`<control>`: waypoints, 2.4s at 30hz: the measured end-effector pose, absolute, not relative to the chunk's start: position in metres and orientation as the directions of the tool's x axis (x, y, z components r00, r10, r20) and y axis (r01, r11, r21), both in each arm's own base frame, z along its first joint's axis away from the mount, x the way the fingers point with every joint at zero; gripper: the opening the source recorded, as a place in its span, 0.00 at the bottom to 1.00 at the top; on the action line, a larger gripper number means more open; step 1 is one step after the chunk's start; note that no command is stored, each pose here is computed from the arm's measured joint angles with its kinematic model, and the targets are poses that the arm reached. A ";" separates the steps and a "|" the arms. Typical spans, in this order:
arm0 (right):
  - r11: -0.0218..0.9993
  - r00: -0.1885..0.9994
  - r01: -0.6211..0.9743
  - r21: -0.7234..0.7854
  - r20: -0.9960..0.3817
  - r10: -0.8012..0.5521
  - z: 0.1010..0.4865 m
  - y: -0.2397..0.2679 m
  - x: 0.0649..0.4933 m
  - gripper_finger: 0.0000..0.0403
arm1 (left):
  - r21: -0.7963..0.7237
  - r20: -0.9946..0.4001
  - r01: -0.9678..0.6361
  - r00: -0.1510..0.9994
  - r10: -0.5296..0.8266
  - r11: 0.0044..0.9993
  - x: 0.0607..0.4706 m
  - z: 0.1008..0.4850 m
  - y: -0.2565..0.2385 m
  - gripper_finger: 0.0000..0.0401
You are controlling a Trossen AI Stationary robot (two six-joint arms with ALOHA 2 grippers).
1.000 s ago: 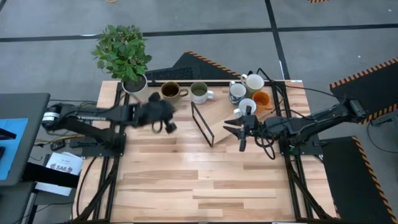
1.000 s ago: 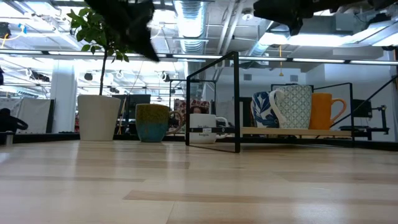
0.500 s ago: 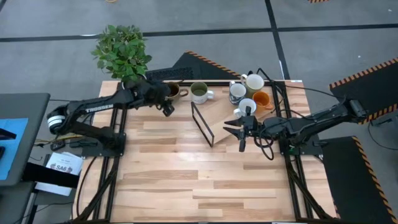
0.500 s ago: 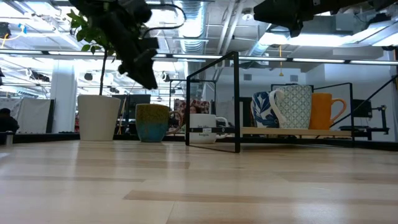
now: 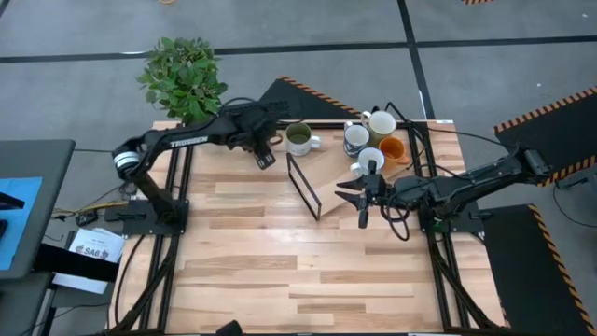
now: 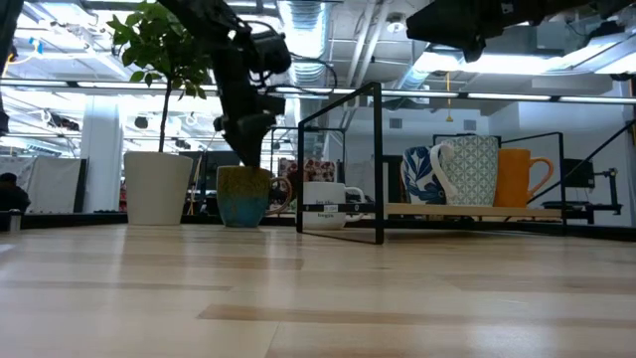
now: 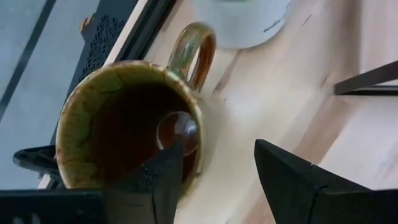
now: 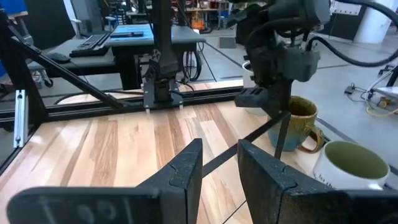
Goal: Place coffee mugs
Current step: Put the brown mug on the shelf
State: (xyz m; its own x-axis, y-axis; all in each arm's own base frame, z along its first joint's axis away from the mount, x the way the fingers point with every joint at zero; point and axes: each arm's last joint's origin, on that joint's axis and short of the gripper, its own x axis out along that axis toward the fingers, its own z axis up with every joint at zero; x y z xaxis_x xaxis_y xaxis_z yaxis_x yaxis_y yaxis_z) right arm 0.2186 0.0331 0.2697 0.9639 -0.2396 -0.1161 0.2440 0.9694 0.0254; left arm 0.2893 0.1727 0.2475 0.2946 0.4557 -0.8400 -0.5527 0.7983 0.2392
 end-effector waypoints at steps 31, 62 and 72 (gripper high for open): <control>0.967 0.950 0.253 0.037 -0.197 -0.241 0.259 0.034 0.221 0.32 | 0.266 -0.931 -0.544 0.070 0.359 0.796 0.289 0.221 0.170 0.04; 0.962 0.961 0.258 0.086 -0.129 -0.246 0.266 0.032 0.223 0.32 | 0.107 -0.686 -0.094 0.713 0.142 0.990 0.319 0.373 -0.073 0.04; 0.968 0.964 0.244 0.064 -0.122 -0.235 0.268 0.035 0.220 0.32 | 0.127 -0.541 -0.310 0.775 0.328 0.942 0.328 0.424 0.040 0.04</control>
State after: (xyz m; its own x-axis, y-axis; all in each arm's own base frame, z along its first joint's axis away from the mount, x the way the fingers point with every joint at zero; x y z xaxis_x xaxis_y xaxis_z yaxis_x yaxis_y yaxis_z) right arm 0.2202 0.0345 0.2677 0.9643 -0.2349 -0.1223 0.2439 0.9677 0.0643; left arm 0.3284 0.0402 0.4238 0.7746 0.3275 -0.5411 -0.3097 0.9423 0.1271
